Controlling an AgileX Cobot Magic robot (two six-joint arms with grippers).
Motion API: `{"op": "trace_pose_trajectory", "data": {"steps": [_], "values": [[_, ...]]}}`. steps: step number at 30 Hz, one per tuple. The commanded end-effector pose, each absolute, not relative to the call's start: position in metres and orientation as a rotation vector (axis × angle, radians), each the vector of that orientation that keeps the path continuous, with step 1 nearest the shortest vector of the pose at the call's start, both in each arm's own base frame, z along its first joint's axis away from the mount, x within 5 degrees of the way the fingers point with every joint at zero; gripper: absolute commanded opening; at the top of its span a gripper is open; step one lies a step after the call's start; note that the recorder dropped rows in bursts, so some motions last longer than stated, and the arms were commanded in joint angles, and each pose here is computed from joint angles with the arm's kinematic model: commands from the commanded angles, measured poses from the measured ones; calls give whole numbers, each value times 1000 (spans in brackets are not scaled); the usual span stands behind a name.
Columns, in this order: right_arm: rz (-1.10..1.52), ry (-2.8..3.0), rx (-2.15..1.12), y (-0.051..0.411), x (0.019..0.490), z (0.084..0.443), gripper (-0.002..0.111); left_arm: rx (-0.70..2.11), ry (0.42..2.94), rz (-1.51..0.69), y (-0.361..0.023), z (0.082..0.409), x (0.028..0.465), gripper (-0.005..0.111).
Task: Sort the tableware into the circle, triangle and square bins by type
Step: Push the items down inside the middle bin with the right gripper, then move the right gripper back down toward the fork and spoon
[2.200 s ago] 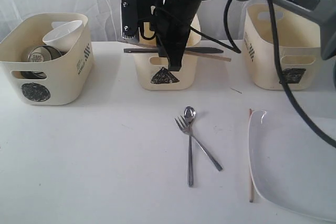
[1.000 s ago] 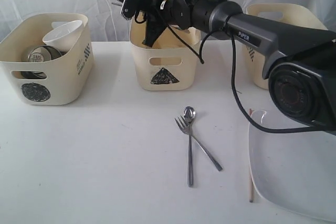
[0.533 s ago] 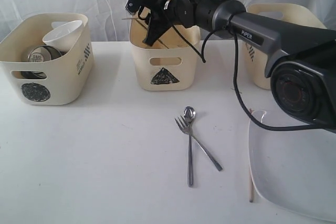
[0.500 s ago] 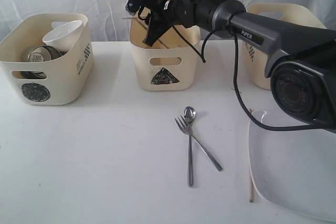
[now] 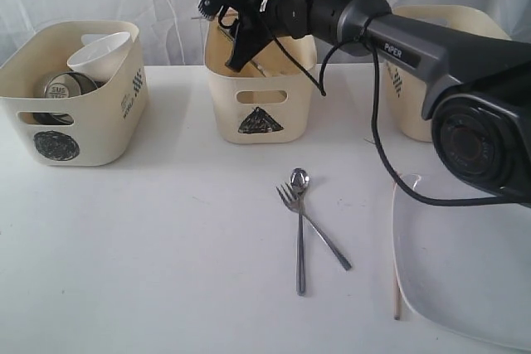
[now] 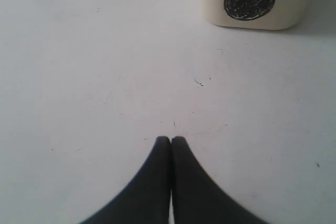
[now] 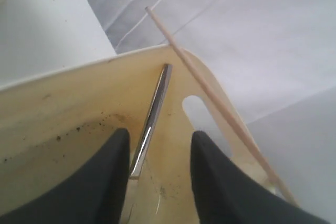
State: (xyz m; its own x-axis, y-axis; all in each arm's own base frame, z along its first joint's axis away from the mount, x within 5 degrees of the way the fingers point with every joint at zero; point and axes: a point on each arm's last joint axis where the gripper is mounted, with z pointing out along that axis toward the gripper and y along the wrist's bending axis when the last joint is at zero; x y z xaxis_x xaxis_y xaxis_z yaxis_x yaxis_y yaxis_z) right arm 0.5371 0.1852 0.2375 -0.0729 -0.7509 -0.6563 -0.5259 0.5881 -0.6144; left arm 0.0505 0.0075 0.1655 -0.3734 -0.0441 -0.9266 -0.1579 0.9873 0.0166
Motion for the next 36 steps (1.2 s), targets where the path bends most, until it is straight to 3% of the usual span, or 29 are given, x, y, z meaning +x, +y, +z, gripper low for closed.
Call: {"op": "trace_pose_trajectory", "data": {"steps": [1,5,7,10,13,14,18,26,32,36], "values": [[-247,1787,-1072,181,530,253,41,-141,1952,114,7,164,50,0],[-223,1858,-1037,178,526,256,43,-141,1952,114,7,164,50,0],[-207,1911,-971,175,523,261,39,-141,1952,114,7,164,50,0],[-237,2035,-908,166,516,268,24,-141,1952,114,7,164,50,0],[-271,2272,-818,152,499,273,2,-141,1952,114,7,164,50,0],[-274,2363,-796,148,492,272,0,-141,1952,114,7,164,50,0],[-191,2572,-746,144,469,278,0,-141,1952,114,7,164,50,0],[324,2760,-704,171,405,281,0,-141,1952,114,7,164,50,0],[272,2938,-768,169,354,249,0,-141,1952,114,7,164,50,0],[193,3094,-809,158,336,207,0,-141,1952,114,7,164,50,0]]}}
